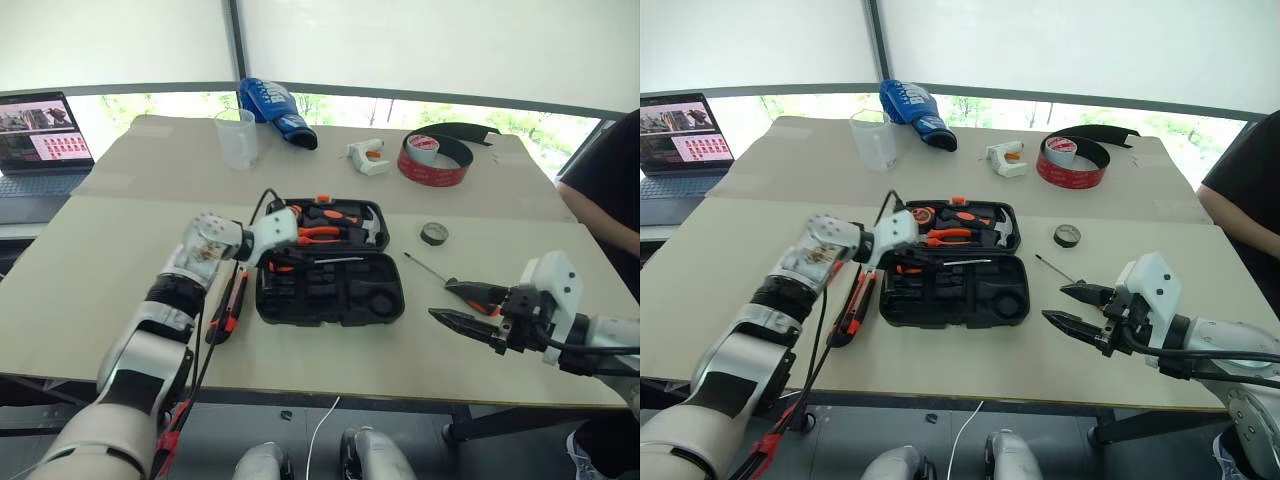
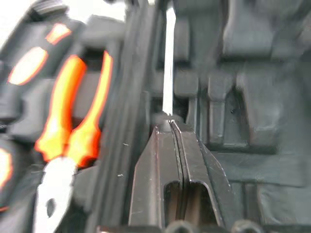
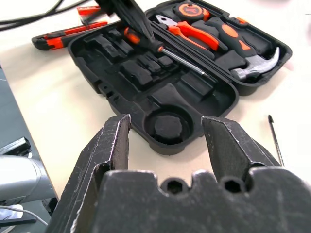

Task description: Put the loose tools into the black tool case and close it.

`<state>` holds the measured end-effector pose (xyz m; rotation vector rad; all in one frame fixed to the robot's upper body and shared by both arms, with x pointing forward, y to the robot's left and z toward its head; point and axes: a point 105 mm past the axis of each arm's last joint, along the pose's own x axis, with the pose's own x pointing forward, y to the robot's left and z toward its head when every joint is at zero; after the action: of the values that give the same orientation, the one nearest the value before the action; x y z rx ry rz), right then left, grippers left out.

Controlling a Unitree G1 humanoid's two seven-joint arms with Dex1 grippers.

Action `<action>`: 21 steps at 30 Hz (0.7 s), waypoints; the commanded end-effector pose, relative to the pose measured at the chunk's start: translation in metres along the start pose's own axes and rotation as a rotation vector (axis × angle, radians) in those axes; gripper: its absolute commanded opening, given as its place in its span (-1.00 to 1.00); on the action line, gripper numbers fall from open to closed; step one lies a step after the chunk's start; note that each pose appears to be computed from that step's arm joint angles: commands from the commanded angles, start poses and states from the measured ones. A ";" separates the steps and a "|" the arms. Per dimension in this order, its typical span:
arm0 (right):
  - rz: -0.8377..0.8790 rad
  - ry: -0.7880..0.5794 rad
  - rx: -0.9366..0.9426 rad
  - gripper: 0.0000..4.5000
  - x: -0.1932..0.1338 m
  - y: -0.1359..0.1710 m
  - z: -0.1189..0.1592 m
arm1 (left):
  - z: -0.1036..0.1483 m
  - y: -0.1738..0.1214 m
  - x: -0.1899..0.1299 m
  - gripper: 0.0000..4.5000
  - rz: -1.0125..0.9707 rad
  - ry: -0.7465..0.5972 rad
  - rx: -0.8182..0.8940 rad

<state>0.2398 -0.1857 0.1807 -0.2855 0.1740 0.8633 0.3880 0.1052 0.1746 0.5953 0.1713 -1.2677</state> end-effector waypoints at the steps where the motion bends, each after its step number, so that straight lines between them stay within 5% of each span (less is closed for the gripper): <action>1: -0.007 -0.036 -0.041 0.47 0.000 -0.002 0.011 | 0.026 0.008 -0.005 -0.98 0.033 -0.090 -0.013; 21: -0.022 -0.040 -0.027 0.47 0.001 -0.001 0.010 | -0.031 -0.015 0.047 -0.98 -0.021 0.141 0.151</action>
<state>0.2425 -0.1832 0.1796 -0.2697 0.1673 0.8633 0.3895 0.0756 0.1219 0.7741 0.1943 -1.2923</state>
